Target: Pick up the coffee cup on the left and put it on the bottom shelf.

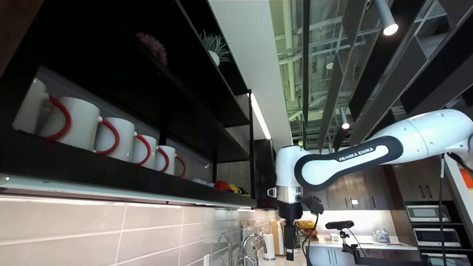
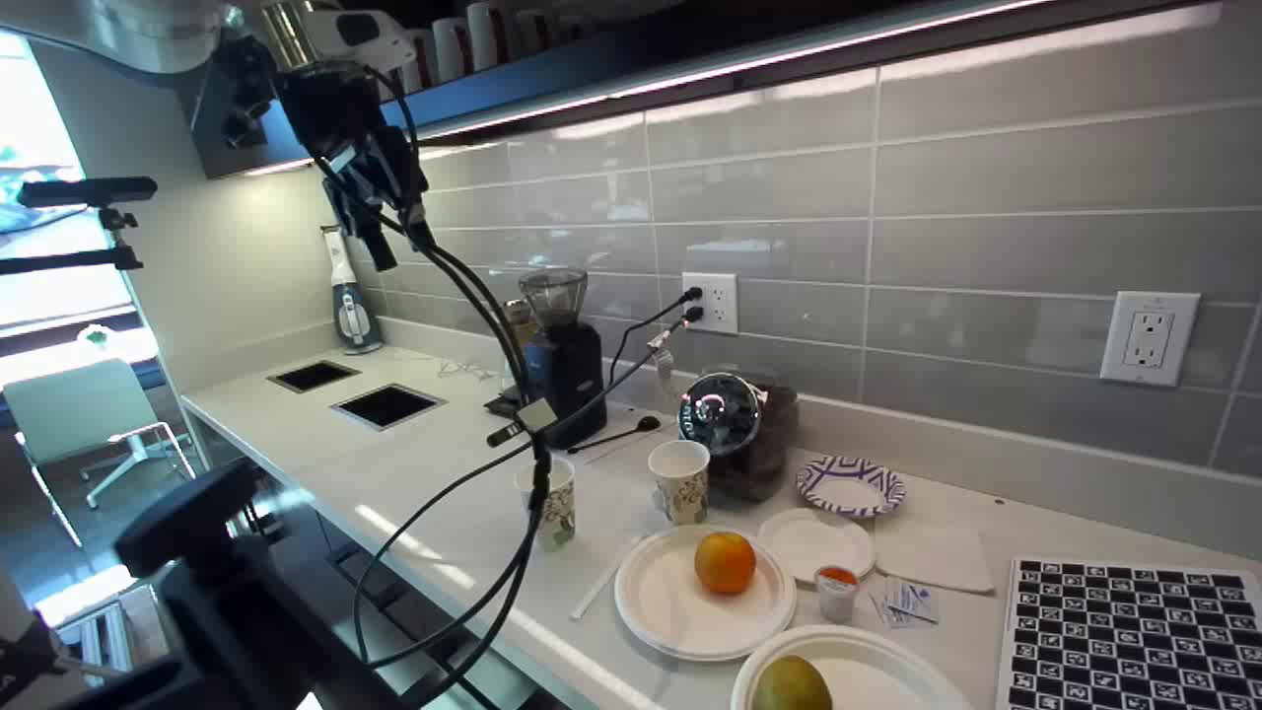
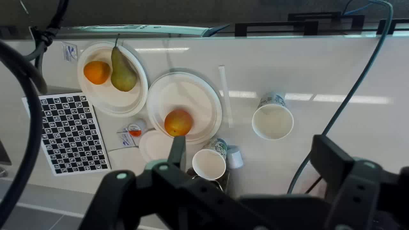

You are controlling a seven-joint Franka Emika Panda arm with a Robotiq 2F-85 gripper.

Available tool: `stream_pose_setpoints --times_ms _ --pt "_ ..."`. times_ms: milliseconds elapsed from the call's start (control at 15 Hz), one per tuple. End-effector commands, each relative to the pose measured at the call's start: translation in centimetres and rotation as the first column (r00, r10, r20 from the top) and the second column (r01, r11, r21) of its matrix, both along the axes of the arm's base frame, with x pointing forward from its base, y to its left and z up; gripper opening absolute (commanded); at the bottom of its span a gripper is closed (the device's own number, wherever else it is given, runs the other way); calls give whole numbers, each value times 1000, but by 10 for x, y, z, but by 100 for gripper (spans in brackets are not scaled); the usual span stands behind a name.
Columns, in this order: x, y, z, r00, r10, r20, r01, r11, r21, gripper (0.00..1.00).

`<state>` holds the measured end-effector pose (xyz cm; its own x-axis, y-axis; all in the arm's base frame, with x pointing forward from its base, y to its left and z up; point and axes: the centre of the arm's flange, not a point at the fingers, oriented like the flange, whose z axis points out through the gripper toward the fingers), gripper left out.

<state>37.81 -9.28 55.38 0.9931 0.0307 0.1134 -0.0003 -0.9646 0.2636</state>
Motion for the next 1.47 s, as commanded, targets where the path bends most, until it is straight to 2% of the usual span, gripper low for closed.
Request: stream_pose_setpoints --times_ms 0,400,467,600,800,933,1067,1267,1400 --pt "0 0 0 1000 0 0 0 1000 0 100" --pt "2 0 1 1000 6 12 -6 1000 5 100" --pt "13 -8 -1 999 -24 26 23 999 38 100" --pt "39 -44 -21 991 -134 4 132 981 141 100" --pt "56 -86 -64 974 -227 -26 226 939 258 100" --pt "68 -107 -100 952 -298 -62 301 892 338 100" --pt "84 -120 -137 928 -361 -90 364 829 424 100" --pt "111 -129 -186 876 -468 -115 450 710 541 100" --pt "130 -136 -220 826 -544 -147 512 617 597 100"
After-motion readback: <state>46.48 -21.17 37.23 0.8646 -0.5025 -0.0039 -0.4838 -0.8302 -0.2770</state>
